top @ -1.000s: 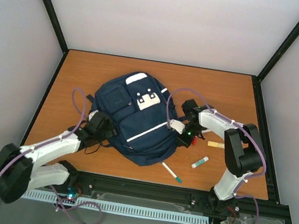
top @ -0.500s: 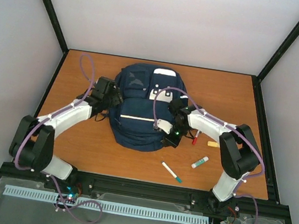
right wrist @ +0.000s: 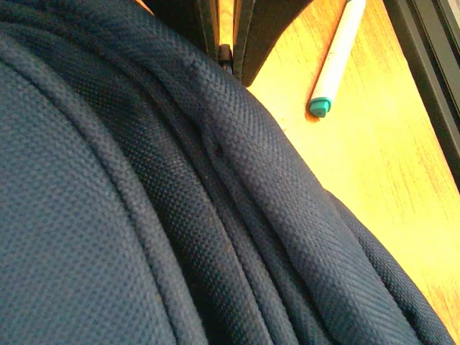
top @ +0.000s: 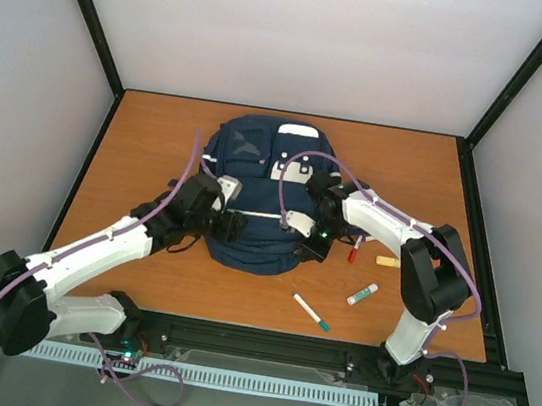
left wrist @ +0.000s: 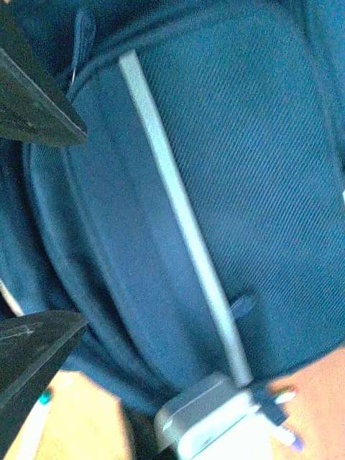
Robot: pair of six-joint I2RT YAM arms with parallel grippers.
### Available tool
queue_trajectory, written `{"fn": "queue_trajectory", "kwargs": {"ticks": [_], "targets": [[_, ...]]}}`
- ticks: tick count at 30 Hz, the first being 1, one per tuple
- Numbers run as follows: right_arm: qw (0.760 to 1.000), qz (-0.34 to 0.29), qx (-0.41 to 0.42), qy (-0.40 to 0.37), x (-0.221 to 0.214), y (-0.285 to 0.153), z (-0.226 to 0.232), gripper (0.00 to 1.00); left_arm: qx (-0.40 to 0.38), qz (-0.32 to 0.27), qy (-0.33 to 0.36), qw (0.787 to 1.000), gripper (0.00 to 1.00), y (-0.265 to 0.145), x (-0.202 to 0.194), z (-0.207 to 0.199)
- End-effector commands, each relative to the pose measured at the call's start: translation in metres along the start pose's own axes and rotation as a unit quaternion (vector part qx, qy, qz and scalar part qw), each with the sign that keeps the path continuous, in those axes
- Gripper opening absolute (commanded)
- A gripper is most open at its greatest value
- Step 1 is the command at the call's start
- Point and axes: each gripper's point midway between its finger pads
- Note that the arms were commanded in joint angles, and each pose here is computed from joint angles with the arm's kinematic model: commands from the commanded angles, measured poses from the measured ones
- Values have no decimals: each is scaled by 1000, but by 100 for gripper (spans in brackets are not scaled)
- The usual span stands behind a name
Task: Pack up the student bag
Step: Zip the student bag at the center of the board.
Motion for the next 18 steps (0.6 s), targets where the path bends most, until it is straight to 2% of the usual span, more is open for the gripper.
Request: {"fn": "queue_trajectory", "kwargs": {"ticks": [1,7,12,18], "targets": [[1000,11,7,1,-6,-3,-3,3,-100,-25,102,989,64,-10,-4,-45],[1000,1,20,11,-5,-4,-3,3,-107,-8,162,981,63,10,-16,-75],[999,4,28,20,-8,0,-5,3,-100,33,232,967,64,29,-37,-94],[999,4,36,30,-11,3,-5,3,-99,24,245,964,61,37,-38,-103]]}}
Point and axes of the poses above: each gripper's point midway between its finger pads, its own y axis out along the fingers, its own z axis along the line the jaws close on, x = y × z, and after that the axes turned 5 degrees about y, right-handed
